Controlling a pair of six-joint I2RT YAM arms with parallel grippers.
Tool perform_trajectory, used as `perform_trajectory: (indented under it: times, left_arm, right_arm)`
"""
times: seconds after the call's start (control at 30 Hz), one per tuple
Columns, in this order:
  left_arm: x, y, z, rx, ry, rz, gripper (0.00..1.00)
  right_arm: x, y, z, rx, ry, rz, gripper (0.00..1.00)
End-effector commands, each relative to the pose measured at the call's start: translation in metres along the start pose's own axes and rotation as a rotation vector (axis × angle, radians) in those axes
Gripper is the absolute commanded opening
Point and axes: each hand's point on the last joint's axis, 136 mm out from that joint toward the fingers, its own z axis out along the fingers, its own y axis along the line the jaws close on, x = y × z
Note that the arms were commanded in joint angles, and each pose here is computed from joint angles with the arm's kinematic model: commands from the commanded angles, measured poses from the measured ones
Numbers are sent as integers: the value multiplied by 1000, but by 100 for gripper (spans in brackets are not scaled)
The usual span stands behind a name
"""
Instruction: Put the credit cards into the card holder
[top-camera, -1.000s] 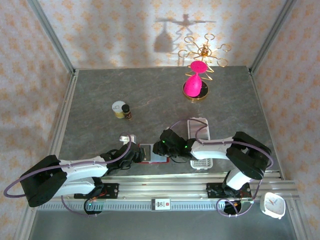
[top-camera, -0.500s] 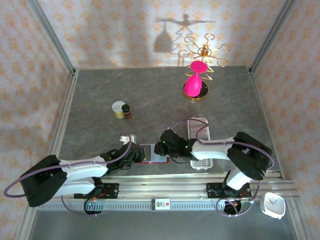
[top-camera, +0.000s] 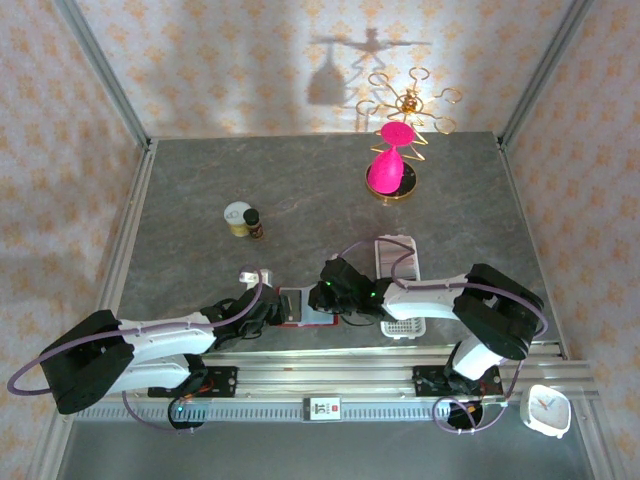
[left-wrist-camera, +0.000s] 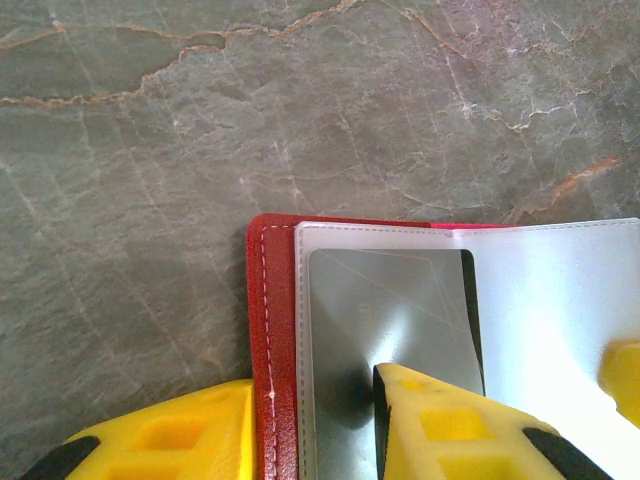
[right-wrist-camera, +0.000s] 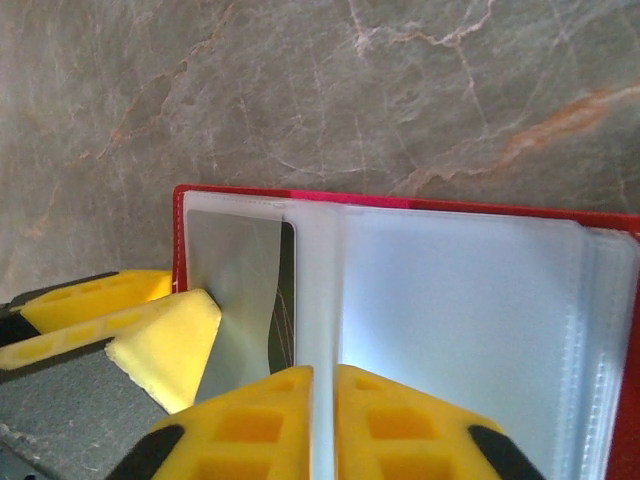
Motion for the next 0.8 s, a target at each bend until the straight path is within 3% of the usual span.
perform_trajectory:
  times: [0.0,0.13,0.47,0.67,0.77]
  left_arm:
    - [44,3,4,46,186,-9,33]
    - [43,3,4,48,179,-12,35]
    - [40,0,2,66,167,-22,35]
    - [35,0,-1,61,143,-22,44]
    - [28,3,-4,45,109,-25,48]
  right_arm:
    - [-3,-3,-2,28,-22,-15,3]
    - [-7,-11,-9,77,-53,-21,0]
    - [-13,-5,-25,30,-106,13,0]
    - [-13,15,-20,-48,-78,-5,0]
    - [-13,27,-14,-97,-62,-5,8]
